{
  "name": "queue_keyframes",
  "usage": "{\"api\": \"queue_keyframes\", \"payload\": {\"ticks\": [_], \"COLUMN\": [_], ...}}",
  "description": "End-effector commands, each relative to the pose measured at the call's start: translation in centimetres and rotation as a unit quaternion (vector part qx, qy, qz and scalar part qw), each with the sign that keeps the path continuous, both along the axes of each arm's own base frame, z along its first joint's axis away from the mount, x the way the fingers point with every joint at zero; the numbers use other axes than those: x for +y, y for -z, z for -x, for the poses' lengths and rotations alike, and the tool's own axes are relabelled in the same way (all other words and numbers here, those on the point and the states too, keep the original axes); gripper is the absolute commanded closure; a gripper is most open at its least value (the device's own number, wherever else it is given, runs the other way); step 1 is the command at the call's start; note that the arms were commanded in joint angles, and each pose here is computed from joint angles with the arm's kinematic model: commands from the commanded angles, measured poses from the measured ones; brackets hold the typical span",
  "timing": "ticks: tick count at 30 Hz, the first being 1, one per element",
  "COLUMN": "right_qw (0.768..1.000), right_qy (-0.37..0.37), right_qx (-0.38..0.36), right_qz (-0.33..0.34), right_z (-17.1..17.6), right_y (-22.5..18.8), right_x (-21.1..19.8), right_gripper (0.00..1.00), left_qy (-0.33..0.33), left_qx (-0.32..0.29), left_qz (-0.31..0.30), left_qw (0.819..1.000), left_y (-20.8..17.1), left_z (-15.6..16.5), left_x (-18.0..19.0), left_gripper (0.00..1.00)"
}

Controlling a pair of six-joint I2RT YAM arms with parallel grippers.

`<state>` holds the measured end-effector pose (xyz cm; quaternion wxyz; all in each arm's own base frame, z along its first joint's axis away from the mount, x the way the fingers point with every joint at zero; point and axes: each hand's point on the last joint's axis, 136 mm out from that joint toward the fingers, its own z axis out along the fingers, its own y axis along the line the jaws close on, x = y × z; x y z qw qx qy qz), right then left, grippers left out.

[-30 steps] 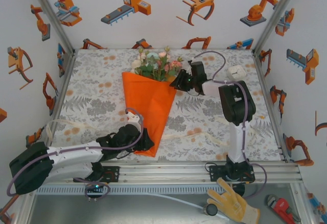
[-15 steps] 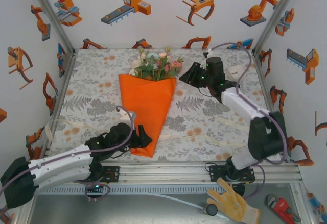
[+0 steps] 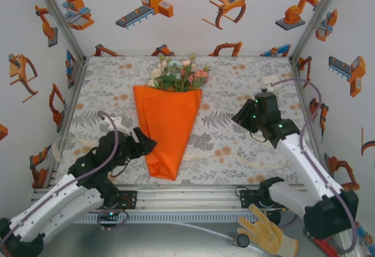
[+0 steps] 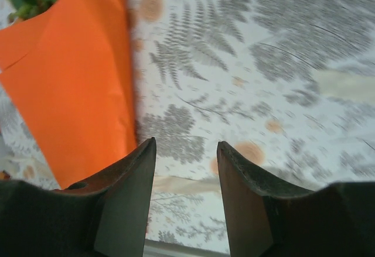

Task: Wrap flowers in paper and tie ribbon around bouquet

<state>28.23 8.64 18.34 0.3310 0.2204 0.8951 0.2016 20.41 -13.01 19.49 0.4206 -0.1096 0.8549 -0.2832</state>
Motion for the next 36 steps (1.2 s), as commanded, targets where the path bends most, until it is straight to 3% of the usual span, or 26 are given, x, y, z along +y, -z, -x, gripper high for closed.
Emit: {"api": "queue_keyframes", "payload": {"ticks": [1,3,7,8,10,11,17,20,22,24,25,31,35,36], "right_qw": [0.987,0.977,0.954,0.946,0.928,0.926,0.921,0.916,0.920,0.927,0.933,0.965,0.972,0.972], "right_qy": [0.099,0.130,0.166,0.180,0.219,0.226,0.243,0.251,0.251,0.247,0.238,0.207,0.182,0.177], "right_qx": [0.121,0.166,0.250,0.271,0.300,0.301,0.305,0.311,0.298,0.281,0.266,0.111,0.066,0.058], "right_qz": [0.032,0.011,-0.023,-0.012,0.021,0.022,-0.010,-0.033,-0.029,-0.034,-0.048,-0.119,-0.137,-0.144], "right_z": [5.8,7.5,10.0,10.9,12.4,12.4,11.9,11.6,10.8,9.6,8.6,0.7,-2.6,-3.3], "right_y": [4.9,6.8,10.2,10.8,11.7,12.0,14.7,16.5,17.1,17.2,16.9,9.9,6.1,5.5], "right_x": [-5.4,-6.9,-8.1,-8.6,-10.3,-10.6,-10.9,-10.7,-11.0,-11.1,-10.8,-10.1,-9.8,-9.7], "right_gripper": [0.54,0.54,0.47,0.42,0.15,0.10,0.13,0.25,0.53,0.93,1.00,1.00,1.00,1.00], "left_qy": [-0.122,-0.172,-0.270,-0.301,-0.357,-0.381,-0.442,-0.470,-0.473,-0.473,-0.474,-0.445,-0.424,-0.419], "left_qx": [0.079,0.106,0.206,0.234,0.276,0.293,0.303,0.297,0.291,0.292,0.296,0.314,0.324,0.328], "left_qz": [-0.071,-0.065,0.033,0.046,0.046,0.043,0.059,0.048,0.039,0.031,0.029,0.045,0.038,0.035], "left_qw": [0.987,0.977,0.940,0.924,0.891,0.876,0.842,0.830,0.831,0.831,0.829,0.837,0.845,0.846], "left_y": [2.1,2.5,6.3,7.4,9.2,10.0,13.2,13.9,14.2,14.6,14.9,16.3,17.0,17.2], "left_z": [0.7,0.1,-1.3,-1.1,-0.8,-0.5,-0.7,-0.1,-0.1,-0.1,-0.1,-1.7,-3.3,-3.7], "left_x": [7.2,9.9,14.8,16.2,18.8,19.7,21.2,22.1,22.4,22.6,22.7,22.1,21.6,21.5], "left_gripper": [0.39,0.41,0.40,0.38,0.31,0.28,0.17,0.06,0.00,0.03,0.03,0.03,0.02,0.05]}}
